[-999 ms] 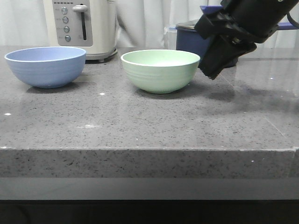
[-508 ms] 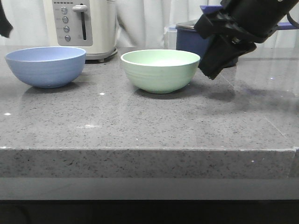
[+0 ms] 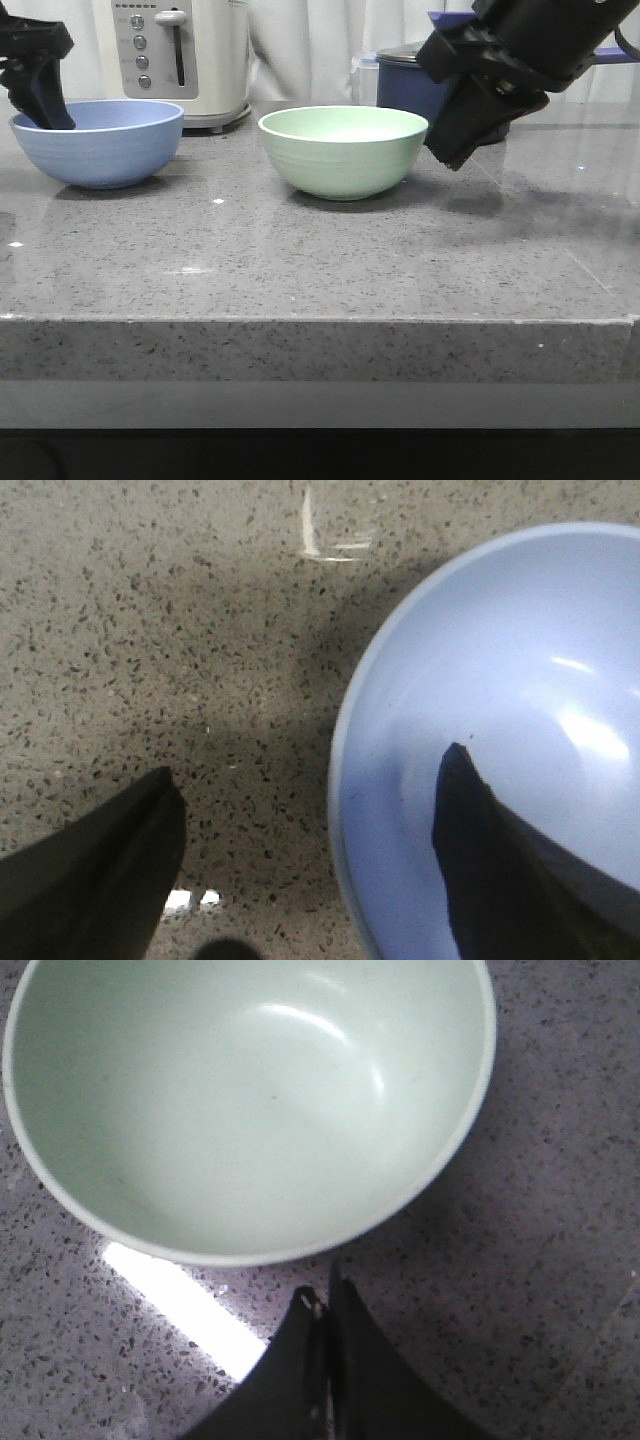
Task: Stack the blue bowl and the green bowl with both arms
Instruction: 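Lower the left gripper and grasp the light blue bowl rim, then lift the blue bowl and carry it over the green bowl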
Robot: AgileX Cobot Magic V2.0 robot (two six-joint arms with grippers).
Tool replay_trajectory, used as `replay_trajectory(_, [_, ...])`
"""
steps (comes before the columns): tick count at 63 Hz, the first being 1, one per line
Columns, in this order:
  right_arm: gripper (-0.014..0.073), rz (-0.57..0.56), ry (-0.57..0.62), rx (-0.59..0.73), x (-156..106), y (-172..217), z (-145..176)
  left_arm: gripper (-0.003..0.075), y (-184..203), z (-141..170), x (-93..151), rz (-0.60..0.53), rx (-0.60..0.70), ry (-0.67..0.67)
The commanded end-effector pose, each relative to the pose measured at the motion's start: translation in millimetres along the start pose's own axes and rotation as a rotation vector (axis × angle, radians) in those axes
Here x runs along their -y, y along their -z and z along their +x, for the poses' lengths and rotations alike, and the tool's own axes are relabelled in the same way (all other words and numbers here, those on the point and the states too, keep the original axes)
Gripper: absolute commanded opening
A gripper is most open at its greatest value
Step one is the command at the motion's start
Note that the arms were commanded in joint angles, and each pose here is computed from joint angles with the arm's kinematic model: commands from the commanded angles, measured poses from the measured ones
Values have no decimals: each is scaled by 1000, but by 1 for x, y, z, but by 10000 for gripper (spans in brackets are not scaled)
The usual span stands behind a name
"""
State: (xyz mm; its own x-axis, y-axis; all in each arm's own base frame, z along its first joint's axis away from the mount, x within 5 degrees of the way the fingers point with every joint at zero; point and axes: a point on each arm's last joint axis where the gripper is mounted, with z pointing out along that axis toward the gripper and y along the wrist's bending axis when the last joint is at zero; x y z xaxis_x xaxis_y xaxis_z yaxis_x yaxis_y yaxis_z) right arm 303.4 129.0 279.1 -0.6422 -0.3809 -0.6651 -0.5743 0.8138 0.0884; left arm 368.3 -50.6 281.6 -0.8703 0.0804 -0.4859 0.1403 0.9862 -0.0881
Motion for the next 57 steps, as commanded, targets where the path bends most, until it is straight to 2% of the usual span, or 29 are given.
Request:
replay_trajectory(1, [-63,19,4,94,-1,16,-14,414,23,-13,2,11,115,18])
replay_trajectory(13, [-63,19,4,94,-1,16,-14,223,23,-13,3,15,116,22])
replay_trajectory(35, [-63,19,4,94,-1,16,-14,-1,23,-13,3,15,116,22])
replay_trajectory(49, [-63,19,4,94,-1,16,-14,-20,31,-13,3,17,135,20])
replay_trajectory(57, [-63,19,4,94,-1,16,-14,-20,46,-15,9,65,178,23])
